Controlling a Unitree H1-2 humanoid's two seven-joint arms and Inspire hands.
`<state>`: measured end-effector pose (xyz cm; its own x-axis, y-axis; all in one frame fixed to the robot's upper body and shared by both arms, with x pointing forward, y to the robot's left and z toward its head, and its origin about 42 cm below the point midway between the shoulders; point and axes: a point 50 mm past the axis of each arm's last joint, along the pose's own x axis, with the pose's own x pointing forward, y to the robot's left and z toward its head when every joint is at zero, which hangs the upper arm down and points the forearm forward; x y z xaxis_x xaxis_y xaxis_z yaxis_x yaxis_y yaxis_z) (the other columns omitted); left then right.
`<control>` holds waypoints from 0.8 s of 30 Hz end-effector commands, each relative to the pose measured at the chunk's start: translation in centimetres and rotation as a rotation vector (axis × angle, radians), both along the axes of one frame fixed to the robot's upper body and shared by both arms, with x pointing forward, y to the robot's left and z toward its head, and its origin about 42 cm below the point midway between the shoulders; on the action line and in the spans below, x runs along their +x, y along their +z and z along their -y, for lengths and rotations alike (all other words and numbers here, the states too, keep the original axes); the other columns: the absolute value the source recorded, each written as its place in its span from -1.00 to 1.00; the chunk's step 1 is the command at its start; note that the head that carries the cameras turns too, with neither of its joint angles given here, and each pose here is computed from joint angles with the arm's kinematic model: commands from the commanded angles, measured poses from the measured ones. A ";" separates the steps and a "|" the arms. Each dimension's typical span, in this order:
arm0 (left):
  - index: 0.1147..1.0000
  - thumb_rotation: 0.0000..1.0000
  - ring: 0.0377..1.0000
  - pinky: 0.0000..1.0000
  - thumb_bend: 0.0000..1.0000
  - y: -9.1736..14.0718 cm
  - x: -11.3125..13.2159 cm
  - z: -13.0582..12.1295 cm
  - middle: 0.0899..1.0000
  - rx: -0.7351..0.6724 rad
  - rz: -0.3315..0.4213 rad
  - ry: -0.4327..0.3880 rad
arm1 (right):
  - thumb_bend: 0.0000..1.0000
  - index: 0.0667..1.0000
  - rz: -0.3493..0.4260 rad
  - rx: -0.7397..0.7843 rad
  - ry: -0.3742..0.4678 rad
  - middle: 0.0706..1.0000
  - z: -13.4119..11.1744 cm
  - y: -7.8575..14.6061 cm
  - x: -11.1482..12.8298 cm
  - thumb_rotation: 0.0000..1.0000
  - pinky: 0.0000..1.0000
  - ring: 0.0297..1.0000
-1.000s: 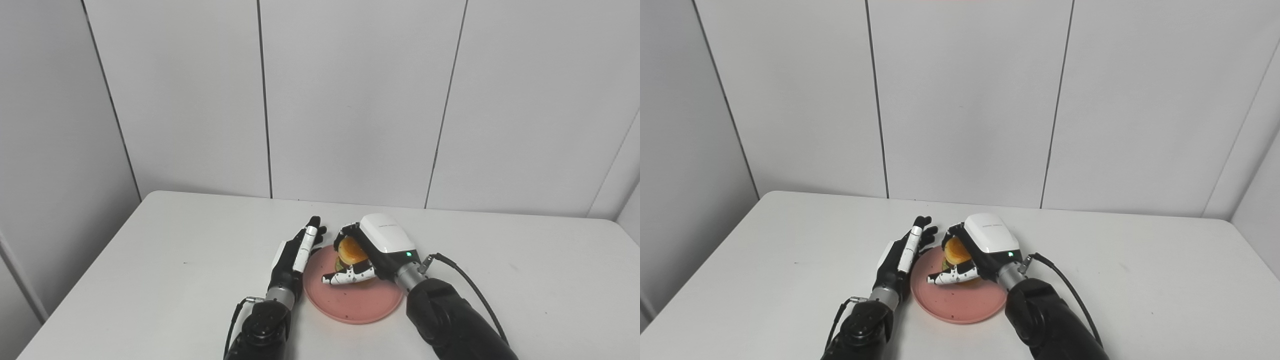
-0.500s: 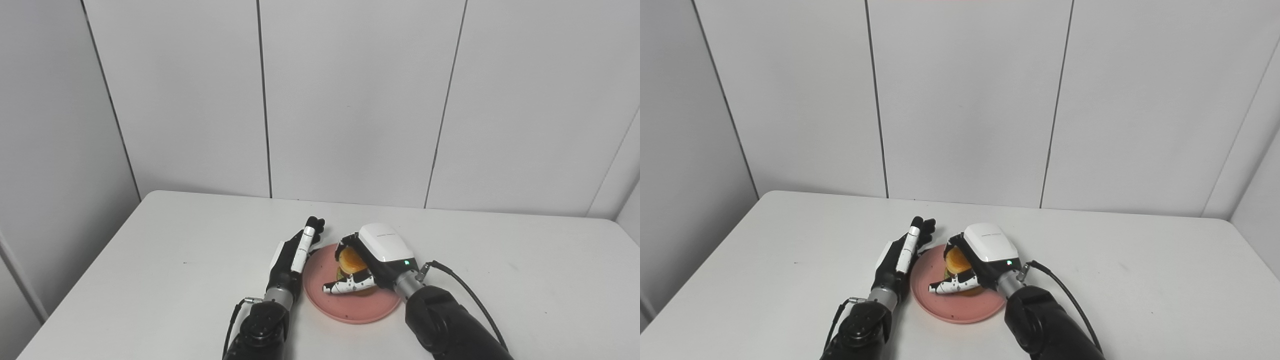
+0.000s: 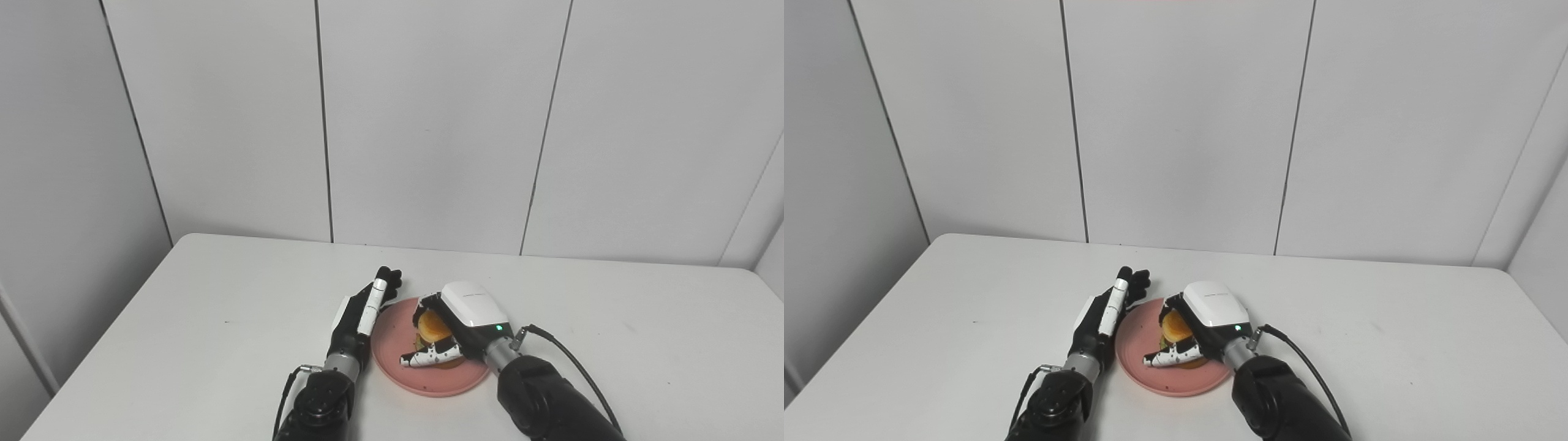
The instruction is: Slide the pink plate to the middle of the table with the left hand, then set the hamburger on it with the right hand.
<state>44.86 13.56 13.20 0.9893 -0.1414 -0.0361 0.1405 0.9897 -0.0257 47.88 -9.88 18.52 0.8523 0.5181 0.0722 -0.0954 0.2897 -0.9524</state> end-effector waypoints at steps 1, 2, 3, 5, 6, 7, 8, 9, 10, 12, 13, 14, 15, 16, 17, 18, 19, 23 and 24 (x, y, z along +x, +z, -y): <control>0.56 1.00 0.76 0.73 0.66 1.1 0.4 0.7 0.68 0.005 0.025 -0.027 | 0.32 0.15 0.085 0.061 0.048 0.01 -1.2 3.5 0.6 -0.05 -0.22 -0.09; 0.57 1.00 0.76 0.73 0.65 1.1 0.4 0.7 0.68 0.003 0.026 -0.029 | 0.34 0.21 0.081 0.058 0.048 0.09 -1.2 3.5 0.6 -0.03 -0.18 -0.03; 0.58 1.00 0.76 0.71 0.65 1.0 0.4 0.7 0.68 0.001 0.025 -0.029 | 0.37 0.27 0.074 0.049 0.047 0.17 -1.1 3.5 0.6 0.00 -0.13 0.03; 0.59 1.00 0.75 0.76 0.66 1.0 0.4 0.7 0.66 0.000 0.024 -0.029 | 0.42 0.41 0.063 0.036 0.045 0.36 -1.0 3.4 0.5 0.09 -0.01 0.22; 0.59 1.00 0.74 0.75 0.67 1.0 0.4 0.7 0.65 -0.001 0.023 -0.029 | 0.46 0.44 0.062 0.034 0.049 0.44 -0.9 3.4 0.5 0.14 0.05 0.31; 0.59 1.00 0.74 0.74 0.67 1.1 0.4 0.7 0.65 -0.001 0.021 -0.030 | 0.47 0.45 0.061 0.033 0.052 0.45 -0.8 3.4 0.4 0.15 0.06 0.33; 0.59 1.00 0.74 0.73 0.67 1.1 0.4 0.7 0.65 -0.005 0.019 -0.030 | 0.49 0.46 0.061 0.036 0.056 0.48 -0.7 3.4 0.3 0.17 0.08 0.36; 0.59 1.00 0.75 0.77 0.67 1.0 0.4 0.7 0.65 -0.006 0.019 -0.030 | 0.51 0.47 0.060 0.041 0.058 0.52 -0.6 3.5 0.3 0.21 0.11 0.41; 0.59 1.00 0.76 0.80 0.67 1.0 0.4 0.7 0.65 -0.007 0.019 -0.030 | 0.52 0.48 0.057 0.047 0.059 0.54 -0.5 3.5 0.2 0.23 0.14 0.44; 0.61 1.00 0.79 0.87 0.67 0.9 0.4 0.7 0.67 -0.014 0.015 -0.030 | 0.54 0.49 0.051 0.060 0.060 0.58 -0.4 3.6 0.0 0.26 0.20 0.50; 0.61 1.00 0.79 0.82 0.68 0.9 0.4 0.7 0.67 -0.016 0.012 -0.029 | 0.56 0.49 0.048 0.064 0.061 0.60 -0.3 3.7 -0.1 0.29 0.23 0.53; 0.61 1.00 0.78 0.77 0.69 0.9 0.4 0.7 0.66 -0.017 0.010 -0.028 | 0.56 0.50 0.046 0.066 0.062 0.62 -0.3 3.8 -0.1 0.31 0.25 0.55; 0.61 1.00 0.77 0.74 0.70 0.9 0.4 0.6 0.66 -0.013 0.007 -0.026 | 0.57 0.50 0.046 0.072 0.066 0.63 -0.1 3.9 -0.2 0.33 0.26 0.56; 0.60 1.00 0.78 0.69 0.71 0.9 0.4 0.6 0.66 -0.009 0.005 -0.025 | 0.59 0.51 0.047 0.076 0.070 0.64 -0.1 4.0 -0.3 0.37 0.27 0.57; 0.60 1.00 0.78 0.66 0.72 0.9 0.4 0.6 0.66 -0.009 0.005 -0.024 | 0.60 0.51 0.049 0.080 0.076 0.65 0.0 4.2 -0.4 0.39 0.27 0.57; 0.60 1.00 0.78 0.67 0.71 1.0 0.4 0.6 0.66 -0.009 0.005 -0.024 | 0.64 0.52 0.050 0.083 0.080 0.68 0.1 4.4 -0.5 0.48 0.28 0.58; 0.60 1.00 0.79 0.67 0.71 1.0 0.4 0.6 0.66 -0.020 0.004 -0.024 | 0.65 0.52 0.054 0.087 0.085 0.69 0.2 4.6 -0.7 0.51 0.28 0.59; 0.59 1.00 0.81 0.71 0.71 1.0 0.4 0.6 0.68 -0.028 0.007 -0.023 | 0.72 0.53 0.074 0.097 0.101 0.70 0.4 5.4 -1.1 0.63 0.31 0.60; 0.59 1.00 0.79 0.67 0.71 1.0 0.4 0.6 0.67 -0.026 0.010 -0.024 | 0.72 0.54 0.080 0.101 0.103 0.71 0.4 5.7 -1.2 0.65 0.33 0.61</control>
